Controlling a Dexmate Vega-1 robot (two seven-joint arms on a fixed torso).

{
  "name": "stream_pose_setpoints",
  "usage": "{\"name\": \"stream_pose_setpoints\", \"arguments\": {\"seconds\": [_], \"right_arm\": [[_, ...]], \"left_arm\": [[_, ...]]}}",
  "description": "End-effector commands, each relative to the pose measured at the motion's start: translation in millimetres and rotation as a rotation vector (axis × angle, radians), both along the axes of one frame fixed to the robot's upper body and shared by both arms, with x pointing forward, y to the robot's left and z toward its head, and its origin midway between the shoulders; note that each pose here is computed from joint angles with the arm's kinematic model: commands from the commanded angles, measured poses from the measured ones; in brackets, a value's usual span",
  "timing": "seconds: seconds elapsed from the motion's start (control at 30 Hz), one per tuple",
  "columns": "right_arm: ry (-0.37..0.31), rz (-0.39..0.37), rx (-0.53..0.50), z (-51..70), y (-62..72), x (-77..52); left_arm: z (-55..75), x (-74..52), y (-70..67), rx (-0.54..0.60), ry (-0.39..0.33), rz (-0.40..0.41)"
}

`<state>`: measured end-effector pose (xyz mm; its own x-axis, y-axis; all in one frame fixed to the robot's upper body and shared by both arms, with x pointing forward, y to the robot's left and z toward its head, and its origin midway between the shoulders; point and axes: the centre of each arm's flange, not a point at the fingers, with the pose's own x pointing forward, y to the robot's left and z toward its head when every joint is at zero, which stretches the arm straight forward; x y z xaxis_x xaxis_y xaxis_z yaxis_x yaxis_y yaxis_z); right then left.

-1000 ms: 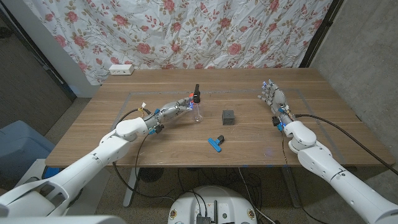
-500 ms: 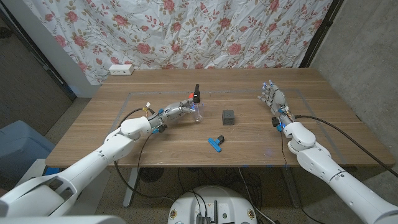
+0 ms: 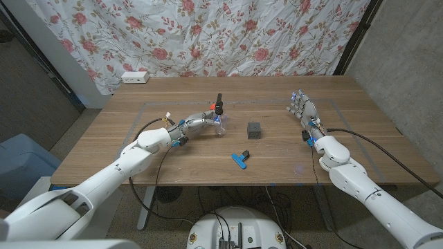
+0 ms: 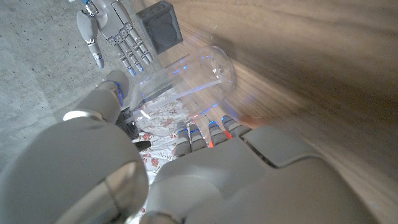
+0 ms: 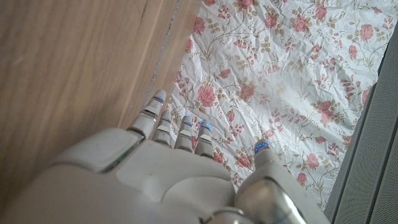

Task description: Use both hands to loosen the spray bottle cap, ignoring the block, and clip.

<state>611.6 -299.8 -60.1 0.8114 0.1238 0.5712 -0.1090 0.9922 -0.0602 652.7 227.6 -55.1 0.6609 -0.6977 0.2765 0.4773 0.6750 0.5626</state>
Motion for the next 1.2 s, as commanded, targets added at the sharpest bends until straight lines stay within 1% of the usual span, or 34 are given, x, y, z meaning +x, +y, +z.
{"name": "stream_pose_setpoints", "arguments": {"seconds": [0.03, 0.43, 0.7, 1.2], "right_arm": [[0.004, 0.000, 0.002, -0.4, -0.9, 2.1], [0.015, -0.004, 0.003, -1.5, -3.6, 3.8], [0.019, -0.008, 0.009, -2.5, -5.4, 5.5], [0.032, -0.016, 0.000, -1.1, -7.5, 11.8]], "left_arm": [[2.2, 8.2, -10.0, -0.006, -0.004, -0.006], [0.6, 16.3, -19.2, 0.002, 0.018, -0.031], [0.6, 20.1, -23.2, 0.007, 0.019, -0.026], [2.1, 25.4, -23.6, -0.022, 0.007, 0.011]]}}
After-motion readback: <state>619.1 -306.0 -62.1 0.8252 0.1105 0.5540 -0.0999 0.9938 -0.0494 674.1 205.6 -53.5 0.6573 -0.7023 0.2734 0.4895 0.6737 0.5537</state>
